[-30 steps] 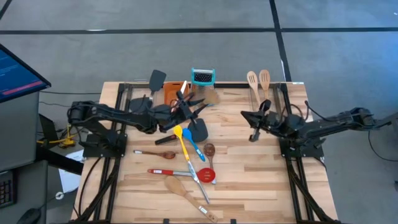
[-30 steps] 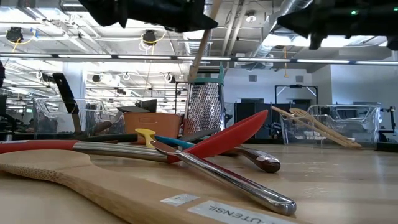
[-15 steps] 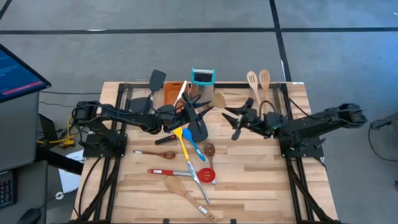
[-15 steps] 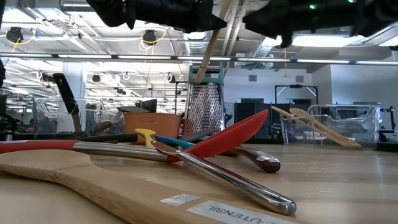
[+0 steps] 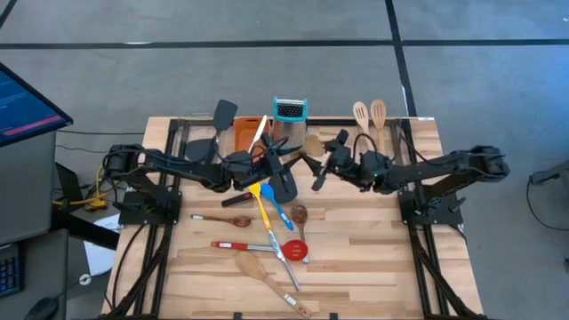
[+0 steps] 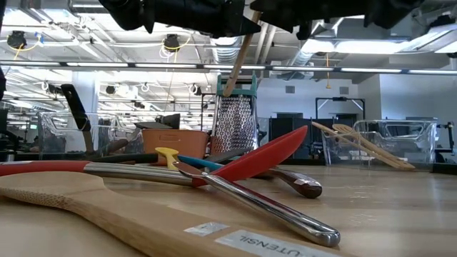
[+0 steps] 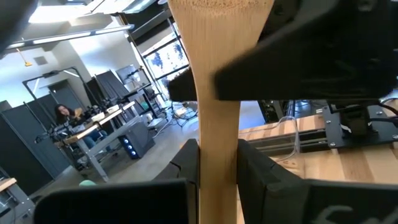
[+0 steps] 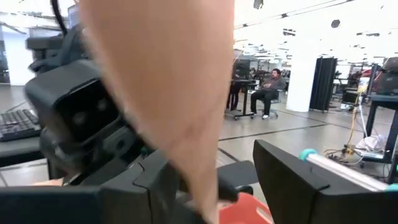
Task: Pick & Place Kitchen Items
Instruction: Put the brown wooden spoon into the right transparent bin
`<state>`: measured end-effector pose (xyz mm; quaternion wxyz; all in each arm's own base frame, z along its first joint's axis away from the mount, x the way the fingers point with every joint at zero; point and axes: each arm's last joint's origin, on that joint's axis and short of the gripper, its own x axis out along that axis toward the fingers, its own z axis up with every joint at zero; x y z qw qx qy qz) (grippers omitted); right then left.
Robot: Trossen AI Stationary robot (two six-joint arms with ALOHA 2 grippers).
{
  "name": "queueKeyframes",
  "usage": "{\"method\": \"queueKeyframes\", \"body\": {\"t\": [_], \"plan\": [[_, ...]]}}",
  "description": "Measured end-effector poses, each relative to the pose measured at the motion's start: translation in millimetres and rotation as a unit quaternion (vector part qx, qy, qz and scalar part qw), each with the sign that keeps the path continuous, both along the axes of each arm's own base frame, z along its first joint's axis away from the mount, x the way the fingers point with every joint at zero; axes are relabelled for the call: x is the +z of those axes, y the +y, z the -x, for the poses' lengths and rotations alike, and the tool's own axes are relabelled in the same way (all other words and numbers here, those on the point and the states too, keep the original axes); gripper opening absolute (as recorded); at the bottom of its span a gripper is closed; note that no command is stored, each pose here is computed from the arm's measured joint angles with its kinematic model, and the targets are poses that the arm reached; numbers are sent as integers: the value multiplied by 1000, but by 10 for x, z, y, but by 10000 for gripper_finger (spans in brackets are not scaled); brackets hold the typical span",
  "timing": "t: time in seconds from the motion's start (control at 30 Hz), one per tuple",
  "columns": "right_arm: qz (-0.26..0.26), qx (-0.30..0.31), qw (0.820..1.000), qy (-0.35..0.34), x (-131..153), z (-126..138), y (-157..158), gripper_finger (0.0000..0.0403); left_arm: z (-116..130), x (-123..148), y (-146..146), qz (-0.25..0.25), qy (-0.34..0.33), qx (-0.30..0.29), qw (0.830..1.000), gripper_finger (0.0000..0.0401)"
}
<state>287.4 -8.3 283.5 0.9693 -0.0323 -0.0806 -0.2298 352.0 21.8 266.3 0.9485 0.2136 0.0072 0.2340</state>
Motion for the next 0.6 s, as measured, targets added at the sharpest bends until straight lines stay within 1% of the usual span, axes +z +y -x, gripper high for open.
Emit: {"method": "queueKeyframes", "body": {"t": [0.07,0.13,0.4,0.43,0.6], "plan": [[0,-3,1000,-3,17,-17,-17,183,0,2,0,1,-2,0,1000,36],[0,-3,1000,1,8,-34,-18,161,2,1,2,0,0,1,1000,37],[0,-4,1000,1,6,-33,-14,22,6,4,26,1,-2,9,1000,40],[1,-5,1000,2,5,-33,-14,16,6,2,25,1,-1,8,1000,41],[3,-5,1000,2,8,-33,-13,21,5,2,21,1,-1,7,1000,40]]}}
